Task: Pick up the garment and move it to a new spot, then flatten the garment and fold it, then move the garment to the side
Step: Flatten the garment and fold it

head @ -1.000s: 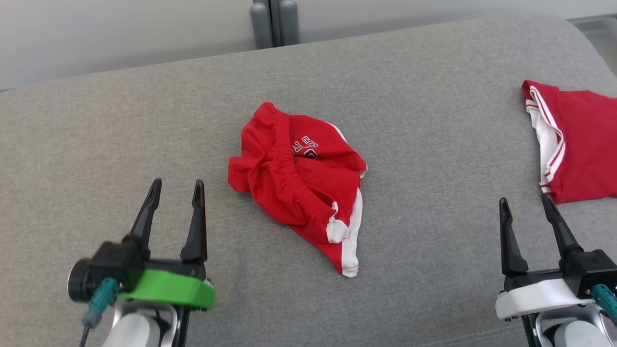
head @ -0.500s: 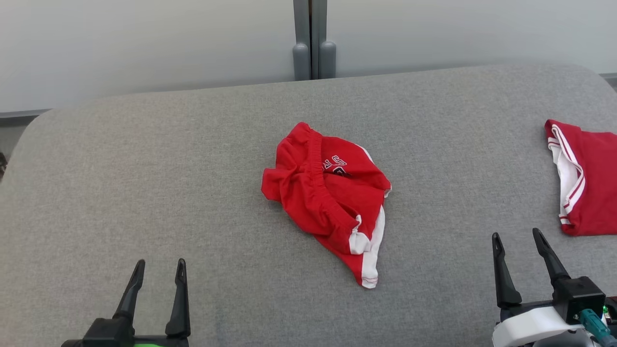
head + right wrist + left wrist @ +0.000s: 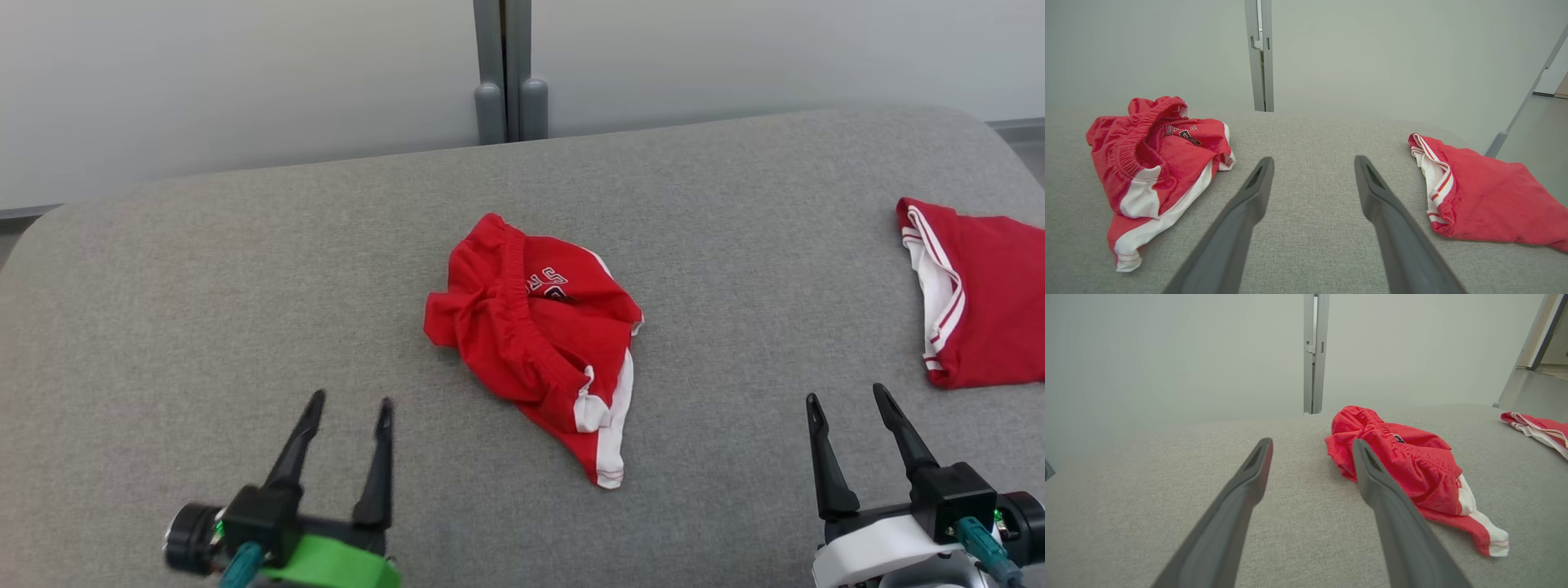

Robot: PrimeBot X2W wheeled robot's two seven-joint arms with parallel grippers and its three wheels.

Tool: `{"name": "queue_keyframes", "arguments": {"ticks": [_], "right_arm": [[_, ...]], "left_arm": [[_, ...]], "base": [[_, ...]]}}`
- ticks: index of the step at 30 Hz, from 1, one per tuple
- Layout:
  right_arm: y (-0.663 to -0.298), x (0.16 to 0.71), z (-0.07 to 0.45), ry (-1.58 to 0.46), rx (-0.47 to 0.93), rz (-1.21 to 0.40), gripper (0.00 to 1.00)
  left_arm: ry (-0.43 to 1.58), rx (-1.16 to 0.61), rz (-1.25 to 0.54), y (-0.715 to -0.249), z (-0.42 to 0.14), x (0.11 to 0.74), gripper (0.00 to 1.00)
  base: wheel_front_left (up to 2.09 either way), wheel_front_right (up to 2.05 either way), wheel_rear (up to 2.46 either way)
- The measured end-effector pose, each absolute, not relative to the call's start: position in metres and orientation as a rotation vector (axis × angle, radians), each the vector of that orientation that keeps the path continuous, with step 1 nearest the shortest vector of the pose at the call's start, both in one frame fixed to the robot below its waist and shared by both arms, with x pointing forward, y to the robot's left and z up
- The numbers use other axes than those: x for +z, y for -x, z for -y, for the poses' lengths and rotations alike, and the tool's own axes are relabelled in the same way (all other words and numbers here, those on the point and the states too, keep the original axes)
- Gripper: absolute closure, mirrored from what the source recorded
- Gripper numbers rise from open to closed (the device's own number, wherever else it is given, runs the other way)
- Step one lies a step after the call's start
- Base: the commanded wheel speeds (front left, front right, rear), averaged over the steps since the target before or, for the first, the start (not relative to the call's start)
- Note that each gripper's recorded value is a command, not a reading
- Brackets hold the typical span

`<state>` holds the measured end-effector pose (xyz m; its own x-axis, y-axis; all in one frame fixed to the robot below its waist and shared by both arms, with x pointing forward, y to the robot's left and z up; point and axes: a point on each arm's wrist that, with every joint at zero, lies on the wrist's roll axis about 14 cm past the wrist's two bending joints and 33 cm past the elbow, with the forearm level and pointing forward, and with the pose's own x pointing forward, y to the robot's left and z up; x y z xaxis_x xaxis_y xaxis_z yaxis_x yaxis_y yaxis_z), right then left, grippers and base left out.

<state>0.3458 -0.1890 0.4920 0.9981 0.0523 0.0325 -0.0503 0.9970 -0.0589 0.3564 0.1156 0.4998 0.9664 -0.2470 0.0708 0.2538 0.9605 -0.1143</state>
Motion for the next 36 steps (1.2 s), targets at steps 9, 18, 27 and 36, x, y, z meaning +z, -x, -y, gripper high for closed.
{"name": "queue_keyframes", "arguments": {"ticks": [9, 18, 27, 36], "right_arm": [[-0.347, 0.495, 0.196, 0.039, 0.021, 0.041, 0.0], [-0.333, 0.489, 0.221, 0.011, -0.07, 0.018, 0.0], [-0.319, 0.483, 0.243, 0.003, -0.149, -0.007, 0.0], [-0.326, 0.482, 0.238, -0.005, -0.13, -0.006, 0.0]], "left_arm": [[-0.007, -0.746, 0.045, -0.393, 0.03, 0.527, 0.0], [-0.236, -0.949, -0.306, -0.399, 0.076, 0.463, 0.0], [-0.379, -0.942, -0.561, -0.404, 0.047, 0.407, 0.04], [-0.373, -0.962, -0.681, -0.381, 0.032, 0.396, 1.0]], "base": [[0.0, 0.0, 0.0], [0.0, 0.0, 0.0], [0.0, 0.0, 0.0], [0.0, 0.0, 0.0]]}}
